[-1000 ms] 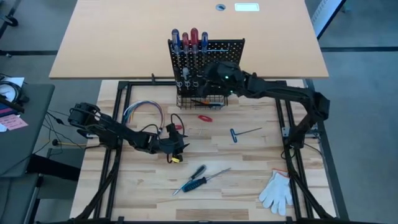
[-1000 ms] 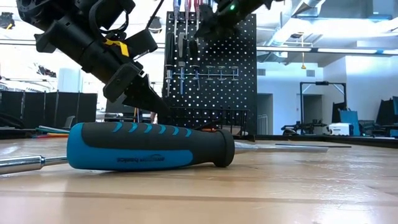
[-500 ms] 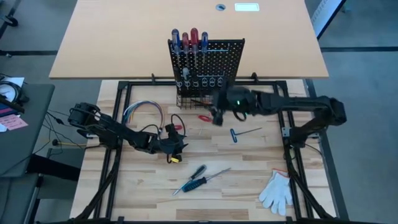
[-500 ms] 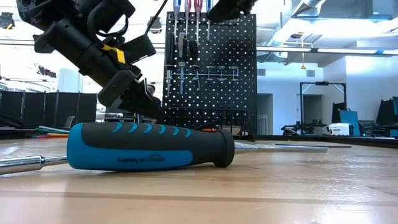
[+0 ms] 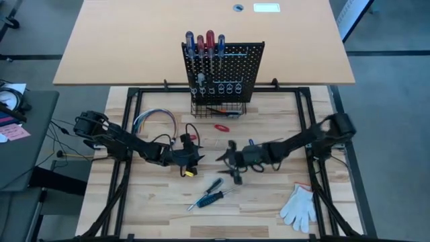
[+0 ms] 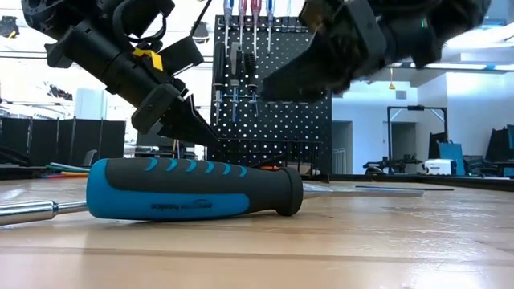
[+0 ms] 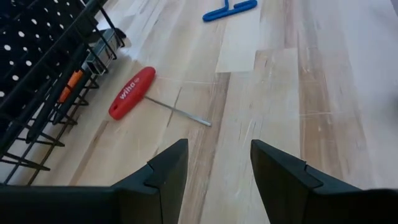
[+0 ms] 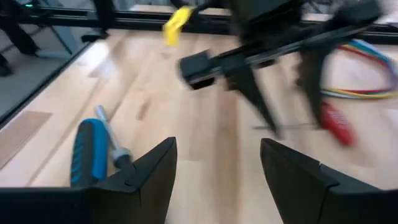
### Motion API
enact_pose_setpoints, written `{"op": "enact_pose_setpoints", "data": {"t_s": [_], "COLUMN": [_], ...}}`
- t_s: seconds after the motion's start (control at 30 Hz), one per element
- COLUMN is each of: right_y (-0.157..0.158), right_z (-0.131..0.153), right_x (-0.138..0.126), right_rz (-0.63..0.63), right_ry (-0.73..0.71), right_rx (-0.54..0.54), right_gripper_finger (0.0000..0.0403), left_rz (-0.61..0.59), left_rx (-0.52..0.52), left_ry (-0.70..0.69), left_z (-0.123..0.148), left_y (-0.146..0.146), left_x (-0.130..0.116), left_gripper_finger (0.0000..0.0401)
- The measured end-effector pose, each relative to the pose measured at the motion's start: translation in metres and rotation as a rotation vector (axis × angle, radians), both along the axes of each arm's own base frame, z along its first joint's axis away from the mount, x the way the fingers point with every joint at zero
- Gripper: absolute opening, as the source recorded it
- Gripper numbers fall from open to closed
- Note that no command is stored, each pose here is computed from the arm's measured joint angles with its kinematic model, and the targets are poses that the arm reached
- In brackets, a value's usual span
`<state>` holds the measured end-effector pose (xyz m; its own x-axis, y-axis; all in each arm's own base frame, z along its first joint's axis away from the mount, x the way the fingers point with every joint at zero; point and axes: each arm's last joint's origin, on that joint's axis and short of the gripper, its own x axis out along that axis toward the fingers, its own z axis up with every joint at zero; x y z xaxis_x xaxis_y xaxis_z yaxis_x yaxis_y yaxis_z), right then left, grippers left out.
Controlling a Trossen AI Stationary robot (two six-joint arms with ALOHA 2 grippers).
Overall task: Hang tools onto peg board
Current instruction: Hang the gray screwdriver on the pegboard
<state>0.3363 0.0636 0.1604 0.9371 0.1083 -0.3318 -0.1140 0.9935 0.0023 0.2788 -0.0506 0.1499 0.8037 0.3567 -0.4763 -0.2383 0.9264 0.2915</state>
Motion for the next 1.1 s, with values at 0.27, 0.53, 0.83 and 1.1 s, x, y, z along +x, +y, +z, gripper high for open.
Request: {"op": "enact_pose_setpoints", "data": {"t_s": [0.27, 0.53, 0.83, 1.1], "right_y": [0.011, 0.013, 0.024, 0.027], "right_z": [-0.02, -0.003, -0.021, -0.031], "right_x": [0.039, 0.044, 0.039, 0.038], "right_rz": [0.001, 0.025, 0.201, 0.284], "right_ry": [-0.05, 0.17, 0.276, 0.333], "right_rx": [0.034, -0.011, -0.082, 0.01], "right_gripper_finger": [0.0239, 0.0239, 0.0239, 0.0228], "left_rz": [0.003, 0.011, 0.016, 0.091], "left_rx": [-0.006, -0.005, 0.019, 0.072], "left_ry": [0.007, 0.06, 0.097, 0.235], "left_z": [-0.001, -0.005, -0.008, -0.017], "left_y": [0.0, 0.0, 0.001, 0.006], "left_x": [-0.001, -0.004, -0.006, -0.018], "left_gripper_finger": [0.0168, 0.0168, 0.0168, 0.0168]}}
